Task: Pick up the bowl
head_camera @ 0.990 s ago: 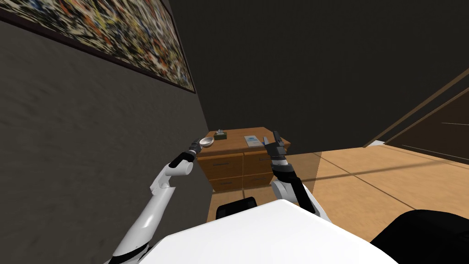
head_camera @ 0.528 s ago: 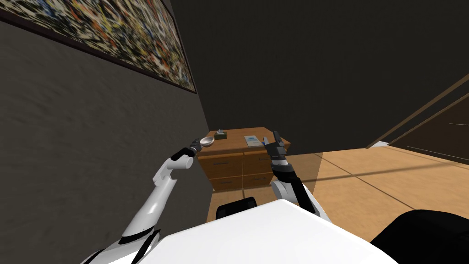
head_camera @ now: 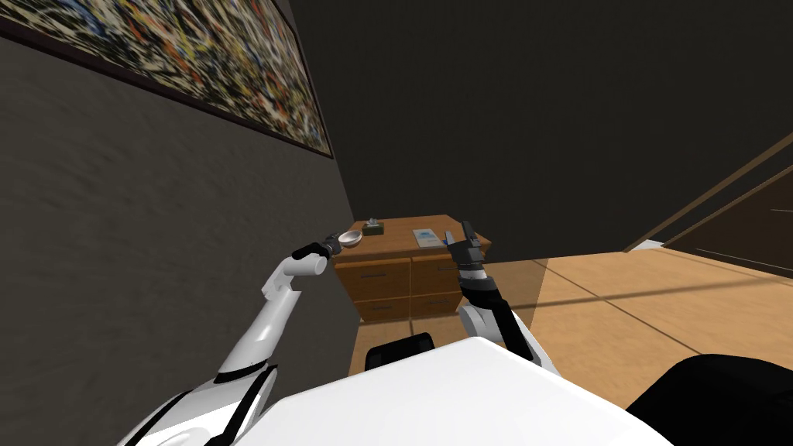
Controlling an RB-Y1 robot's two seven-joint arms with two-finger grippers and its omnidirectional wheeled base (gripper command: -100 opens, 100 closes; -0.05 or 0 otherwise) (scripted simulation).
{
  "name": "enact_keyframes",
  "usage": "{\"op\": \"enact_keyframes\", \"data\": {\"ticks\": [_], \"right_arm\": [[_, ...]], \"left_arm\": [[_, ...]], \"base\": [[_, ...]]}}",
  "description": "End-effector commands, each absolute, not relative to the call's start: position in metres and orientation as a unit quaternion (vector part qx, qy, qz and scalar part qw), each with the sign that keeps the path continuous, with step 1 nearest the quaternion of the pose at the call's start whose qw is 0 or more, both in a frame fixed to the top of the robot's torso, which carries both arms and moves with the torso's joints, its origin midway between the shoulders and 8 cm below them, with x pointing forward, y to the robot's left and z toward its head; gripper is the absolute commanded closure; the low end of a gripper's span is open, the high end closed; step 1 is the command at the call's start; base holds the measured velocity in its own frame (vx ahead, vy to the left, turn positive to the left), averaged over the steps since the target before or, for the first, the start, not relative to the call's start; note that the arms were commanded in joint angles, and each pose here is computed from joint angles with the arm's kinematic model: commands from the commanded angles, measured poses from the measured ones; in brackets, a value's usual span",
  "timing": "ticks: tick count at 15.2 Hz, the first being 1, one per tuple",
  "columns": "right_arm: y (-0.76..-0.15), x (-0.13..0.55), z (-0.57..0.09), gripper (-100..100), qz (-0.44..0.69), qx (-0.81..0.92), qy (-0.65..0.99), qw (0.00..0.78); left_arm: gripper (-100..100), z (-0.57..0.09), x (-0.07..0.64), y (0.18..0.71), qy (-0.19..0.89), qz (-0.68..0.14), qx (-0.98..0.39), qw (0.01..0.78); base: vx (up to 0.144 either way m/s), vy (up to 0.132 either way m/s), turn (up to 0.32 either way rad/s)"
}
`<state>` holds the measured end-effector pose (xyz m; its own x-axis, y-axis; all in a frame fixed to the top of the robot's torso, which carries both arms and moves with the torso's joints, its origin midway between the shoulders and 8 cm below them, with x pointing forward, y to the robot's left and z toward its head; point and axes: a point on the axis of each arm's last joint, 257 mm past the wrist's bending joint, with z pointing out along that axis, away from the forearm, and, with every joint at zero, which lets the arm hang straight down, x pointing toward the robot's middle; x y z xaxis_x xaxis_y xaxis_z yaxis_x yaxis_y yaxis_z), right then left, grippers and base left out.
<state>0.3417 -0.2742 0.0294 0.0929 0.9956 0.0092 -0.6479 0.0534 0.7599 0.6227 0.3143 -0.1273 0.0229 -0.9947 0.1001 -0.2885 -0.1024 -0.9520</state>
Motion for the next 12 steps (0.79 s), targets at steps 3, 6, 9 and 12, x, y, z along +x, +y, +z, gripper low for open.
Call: {"op": "enact_keyframes", "data": {"ticks": [3,6,9,12], "right_arm": [[-0.274,0.342,0.029,0,0.613,0.312,0.279,0.67],[-0.274,0.342,0.029,0,0.613,0.312,0.279,0.67],[-0.274,0.342,0.029,0,0.613,0.312,0.279,0.67],[-0.274,0.342,0.029,0,0.613,0.312,0.279,0.67]], "left_arm": [[-100,-0.13,0.629,0.317,0.539,-0.43,-0.622,0.371],[-100,-0.13,0.634,0.318,0.535,-0.421,-0.642,0.352],[-100,-0.141,0.629,0.319,0.542,-0.402,-0.654,0.34],[-100,-0.141,0.631,0.32,0.539,-0.389,-0.675,0.318]], "base": [[-0.001,-0.014,0.014],[-0.001,-0.014,0.011],[0.002,-0.016,0.011],[0.008,-0.018,0.014]]}}
